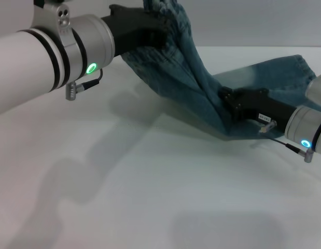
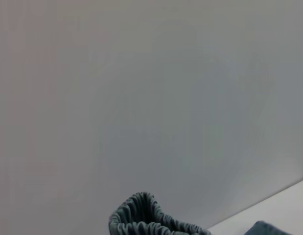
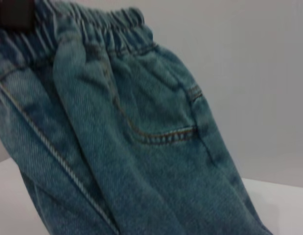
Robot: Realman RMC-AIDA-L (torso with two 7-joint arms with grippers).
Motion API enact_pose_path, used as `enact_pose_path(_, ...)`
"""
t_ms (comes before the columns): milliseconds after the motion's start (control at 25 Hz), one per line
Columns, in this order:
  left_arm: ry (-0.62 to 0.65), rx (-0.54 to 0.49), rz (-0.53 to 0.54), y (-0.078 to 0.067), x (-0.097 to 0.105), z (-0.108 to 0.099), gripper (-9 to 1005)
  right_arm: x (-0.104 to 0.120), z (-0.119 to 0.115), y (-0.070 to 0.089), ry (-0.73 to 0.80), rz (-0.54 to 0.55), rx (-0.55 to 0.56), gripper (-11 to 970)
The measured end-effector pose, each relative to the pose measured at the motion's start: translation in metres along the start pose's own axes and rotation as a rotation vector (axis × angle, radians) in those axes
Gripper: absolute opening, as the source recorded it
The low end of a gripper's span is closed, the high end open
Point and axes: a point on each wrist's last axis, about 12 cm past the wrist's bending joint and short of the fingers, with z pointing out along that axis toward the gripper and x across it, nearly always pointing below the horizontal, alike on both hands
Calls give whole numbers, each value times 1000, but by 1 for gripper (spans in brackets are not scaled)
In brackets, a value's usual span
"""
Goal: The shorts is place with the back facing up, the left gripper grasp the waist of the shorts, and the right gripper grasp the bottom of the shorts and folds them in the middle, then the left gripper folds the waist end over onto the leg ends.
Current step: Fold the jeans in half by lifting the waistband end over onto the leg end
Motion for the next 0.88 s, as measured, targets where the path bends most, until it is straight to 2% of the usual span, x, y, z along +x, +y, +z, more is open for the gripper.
enact_pose_path(320, -42, 24, 19, -9, -13, -6, 126, -4, 20, 12, 44, 48, -62, 26)
enact_pose_path(640, -59, 30, 32, -12, -15, -6, 126, -15, 38, 25, 81, 41, -137, 26)
enact_pose_path(880, -57, 25, 30, -10, -13, -6, 125, -15, 38, 28, 65, 48, -139, 26)
